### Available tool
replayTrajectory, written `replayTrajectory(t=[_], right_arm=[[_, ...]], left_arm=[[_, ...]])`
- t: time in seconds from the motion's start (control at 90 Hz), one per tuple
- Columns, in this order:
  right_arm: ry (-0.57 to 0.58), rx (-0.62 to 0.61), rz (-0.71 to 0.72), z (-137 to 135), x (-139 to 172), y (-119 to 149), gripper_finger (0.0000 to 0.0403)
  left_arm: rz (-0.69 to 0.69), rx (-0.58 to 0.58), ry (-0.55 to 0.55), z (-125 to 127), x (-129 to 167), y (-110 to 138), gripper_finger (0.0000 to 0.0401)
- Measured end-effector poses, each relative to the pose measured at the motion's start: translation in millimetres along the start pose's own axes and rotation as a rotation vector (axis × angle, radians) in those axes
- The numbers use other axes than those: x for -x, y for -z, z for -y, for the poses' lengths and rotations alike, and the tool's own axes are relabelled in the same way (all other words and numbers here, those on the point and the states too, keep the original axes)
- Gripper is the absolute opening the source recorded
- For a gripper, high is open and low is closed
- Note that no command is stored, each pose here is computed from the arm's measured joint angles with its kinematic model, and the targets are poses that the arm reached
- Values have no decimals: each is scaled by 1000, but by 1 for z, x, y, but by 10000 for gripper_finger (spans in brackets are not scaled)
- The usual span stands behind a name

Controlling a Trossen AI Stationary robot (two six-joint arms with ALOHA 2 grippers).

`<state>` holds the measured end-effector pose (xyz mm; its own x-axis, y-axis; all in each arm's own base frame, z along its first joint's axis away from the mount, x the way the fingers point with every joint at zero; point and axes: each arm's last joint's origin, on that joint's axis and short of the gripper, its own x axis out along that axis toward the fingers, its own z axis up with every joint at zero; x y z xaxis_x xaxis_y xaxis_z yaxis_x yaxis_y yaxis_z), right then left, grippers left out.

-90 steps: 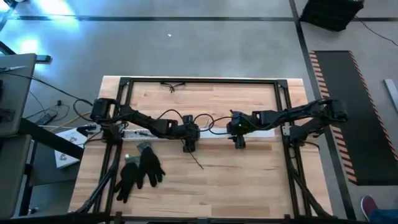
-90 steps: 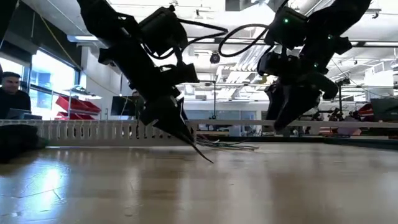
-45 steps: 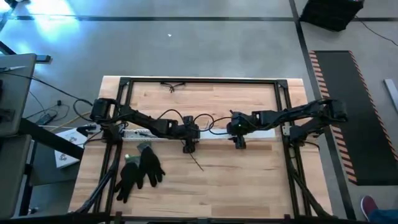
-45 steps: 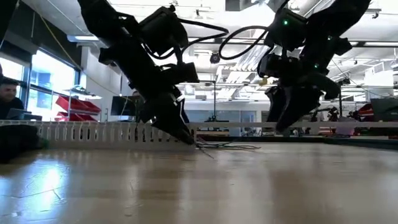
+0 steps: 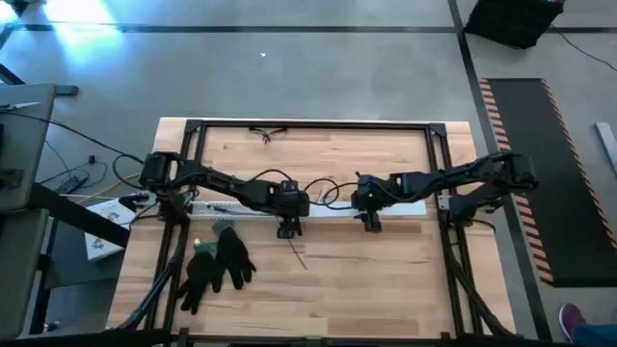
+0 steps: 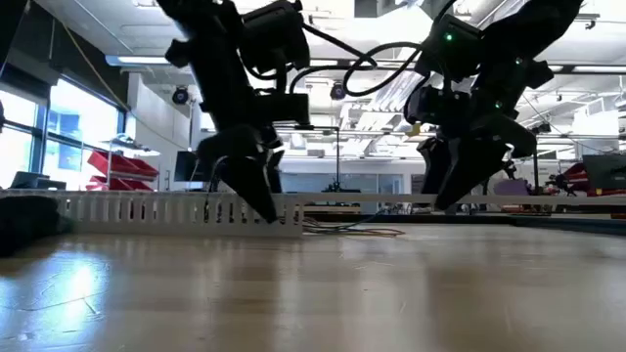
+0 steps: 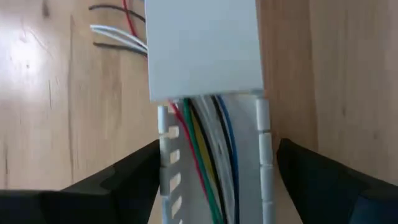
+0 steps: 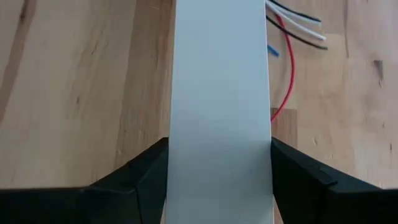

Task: Ziptie cables
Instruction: Close the white cable duct

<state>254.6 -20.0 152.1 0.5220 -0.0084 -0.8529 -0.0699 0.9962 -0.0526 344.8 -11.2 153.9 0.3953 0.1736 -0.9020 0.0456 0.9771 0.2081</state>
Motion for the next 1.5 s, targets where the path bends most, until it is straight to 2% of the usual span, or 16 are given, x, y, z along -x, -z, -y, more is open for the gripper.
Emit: replayTrajectory(t=[0.322,0.711,0.978,1.5], right_arm=[[-7,0,9,0,0,-1,209],[-52,-34,12,-6,0,-1,209],[-32,-54,-14,-7,0,0,209],[14,-2,-82,-5,3,-6,209]], left_arm=[[15,13,2,2,-10,7,284],[75,54,5,-1,-19,10,214],[111,84,3,-10,-21,8,209],[142,69,2,-12,-21,5,208]])
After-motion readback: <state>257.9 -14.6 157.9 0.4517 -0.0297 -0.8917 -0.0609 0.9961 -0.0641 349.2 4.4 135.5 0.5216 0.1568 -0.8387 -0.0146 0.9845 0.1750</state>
